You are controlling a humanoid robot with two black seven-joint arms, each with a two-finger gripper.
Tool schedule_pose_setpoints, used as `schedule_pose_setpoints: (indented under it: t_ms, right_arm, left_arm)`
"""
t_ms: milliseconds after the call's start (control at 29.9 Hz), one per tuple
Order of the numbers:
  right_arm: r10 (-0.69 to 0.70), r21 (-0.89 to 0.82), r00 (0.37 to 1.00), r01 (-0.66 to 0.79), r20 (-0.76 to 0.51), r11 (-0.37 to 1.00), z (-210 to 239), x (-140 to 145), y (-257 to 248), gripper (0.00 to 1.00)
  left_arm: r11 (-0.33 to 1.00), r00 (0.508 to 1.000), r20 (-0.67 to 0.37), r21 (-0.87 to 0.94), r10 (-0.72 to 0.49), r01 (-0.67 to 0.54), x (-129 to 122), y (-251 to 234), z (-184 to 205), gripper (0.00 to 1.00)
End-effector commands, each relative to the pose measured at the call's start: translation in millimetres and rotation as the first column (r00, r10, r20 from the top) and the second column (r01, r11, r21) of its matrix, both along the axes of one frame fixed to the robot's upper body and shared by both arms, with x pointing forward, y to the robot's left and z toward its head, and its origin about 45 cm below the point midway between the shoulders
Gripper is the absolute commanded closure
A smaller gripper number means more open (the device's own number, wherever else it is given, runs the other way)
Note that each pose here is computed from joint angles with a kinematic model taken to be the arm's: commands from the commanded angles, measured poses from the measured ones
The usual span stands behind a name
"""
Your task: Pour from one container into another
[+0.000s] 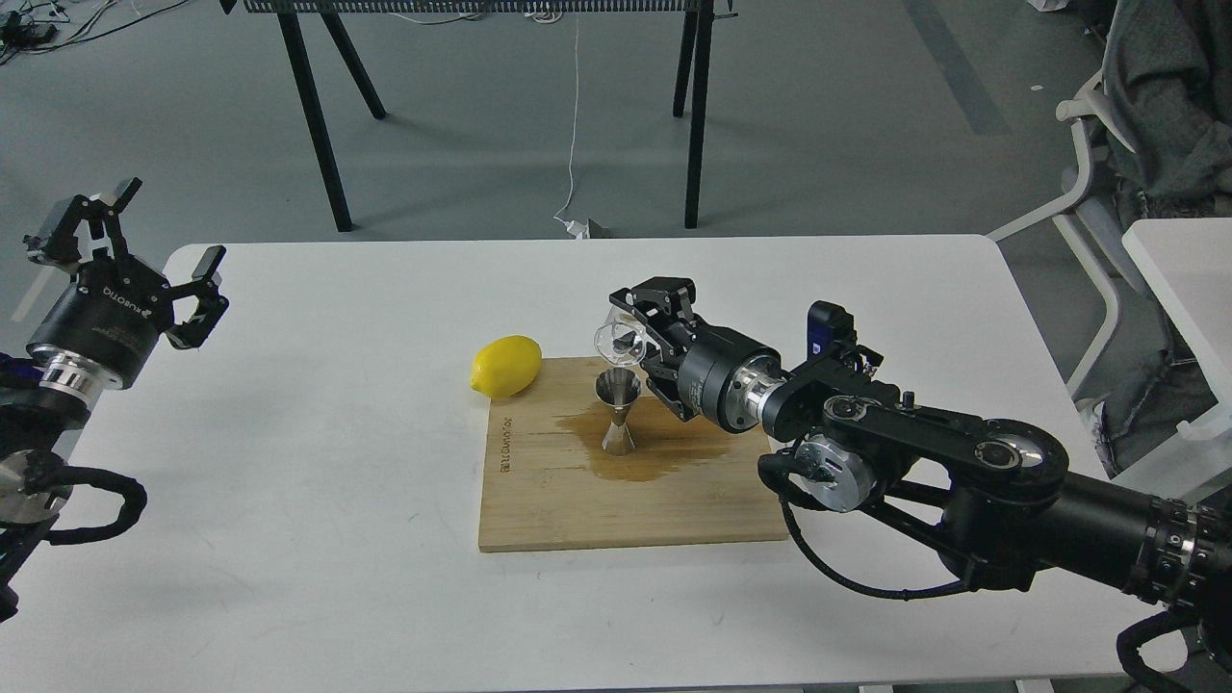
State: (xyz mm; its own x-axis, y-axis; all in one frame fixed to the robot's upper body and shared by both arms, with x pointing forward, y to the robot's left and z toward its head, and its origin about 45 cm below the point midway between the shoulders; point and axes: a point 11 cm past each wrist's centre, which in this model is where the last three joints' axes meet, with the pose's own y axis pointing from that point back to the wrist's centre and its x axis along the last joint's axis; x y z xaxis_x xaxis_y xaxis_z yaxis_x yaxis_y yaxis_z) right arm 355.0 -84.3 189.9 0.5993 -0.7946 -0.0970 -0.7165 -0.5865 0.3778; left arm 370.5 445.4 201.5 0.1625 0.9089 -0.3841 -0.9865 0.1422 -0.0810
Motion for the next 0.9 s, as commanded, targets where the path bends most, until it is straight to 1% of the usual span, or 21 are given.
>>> schedule_pose_setpoints:
  t_ms: [0, 134, 668, 869]
  right_arm:
    - [0.011, -0.020, 1.000, -0.011, 0.022, 1.000, 0.2, 0.2, -0.5, 0.60]
    - [0.027, -0.037, 0.999, -0.027, 0.018, 0.999, -4.5, -3.8, 0.1, 0.60]
    - [0.039, -0.104, 0.998, -0.033, 0.049, 0.994, -7.3, -0.9, -16.9, 0.60]
    - [0.080, -0.142, 0.995, -0.070, 0.067, 0.987, -6.5, -1.7, -12.3, 0.60]
  left_arm:
    - [1.000, 1.000, 0.000, 0.000, 0.000, 0.000, 0.0, 0.1, -0.1, 0.03]
    - [1.000, 1.000, -0.005, 0.004, 0.009, -0.009, -0.7, 3.2, -1.4, 0.03]
    - [1.000, 1.000, -0.007, 0.000, 0.009, -0.009, -0.6, 1.8, -3.3, 0.03]
    - [1.000, 1.000, -0.007, -0.001, 0.008, -0.008, -0.5, 1.2, -3.6, 0.03]
